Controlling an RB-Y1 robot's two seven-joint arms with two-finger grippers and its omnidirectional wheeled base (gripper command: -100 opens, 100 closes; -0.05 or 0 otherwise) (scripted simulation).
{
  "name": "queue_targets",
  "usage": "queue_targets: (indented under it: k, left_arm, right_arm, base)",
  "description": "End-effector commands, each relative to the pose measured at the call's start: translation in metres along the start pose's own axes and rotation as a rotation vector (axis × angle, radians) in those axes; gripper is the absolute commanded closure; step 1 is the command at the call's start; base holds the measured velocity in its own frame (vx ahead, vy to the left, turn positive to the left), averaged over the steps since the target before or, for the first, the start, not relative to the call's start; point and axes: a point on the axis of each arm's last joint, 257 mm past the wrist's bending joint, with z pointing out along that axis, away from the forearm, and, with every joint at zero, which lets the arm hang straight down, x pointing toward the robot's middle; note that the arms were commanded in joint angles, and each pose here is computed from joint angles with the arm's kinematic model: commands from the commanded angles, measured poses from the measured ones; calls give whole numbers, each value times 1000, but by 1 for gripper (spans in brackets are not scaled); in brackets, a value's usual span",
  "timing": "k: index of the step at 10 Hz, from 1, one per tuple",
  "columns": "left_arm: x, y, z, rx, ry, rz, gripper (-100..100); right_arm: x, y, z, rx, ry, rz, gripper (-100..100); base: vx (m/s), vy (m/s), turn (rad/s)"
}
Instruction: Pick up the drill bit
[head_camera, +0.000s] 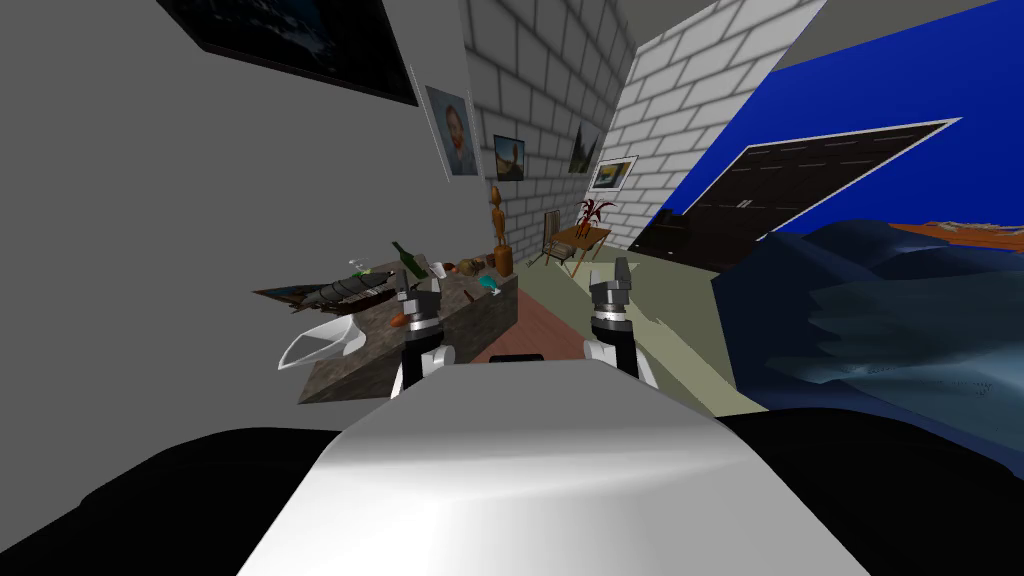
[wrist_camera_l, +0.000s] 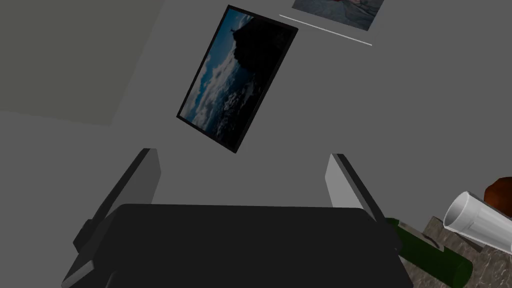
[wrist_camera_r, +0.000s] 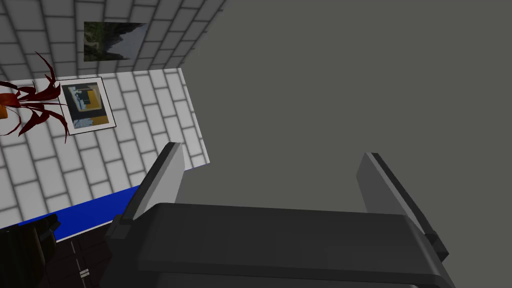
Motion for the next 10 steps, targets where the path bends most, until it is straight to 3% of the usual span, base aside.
queue_targets:
  k: [1,7,10]
  left_arm:
    - [3,6,1,-25,27,12,-100]
    - [14,42,3,-175,116,58,-100]
    - [15,57,1,-239,129,70,-100]
  right_arm:
    - [0,0,0,0,0,0,0]
    - [0,0,0,0,0,0,0]
    - [0,0,0,0,0,0,0]
  base:
    - [-4,3,-41]
    - [-17,11,-82]
    - [-20,12,-56]
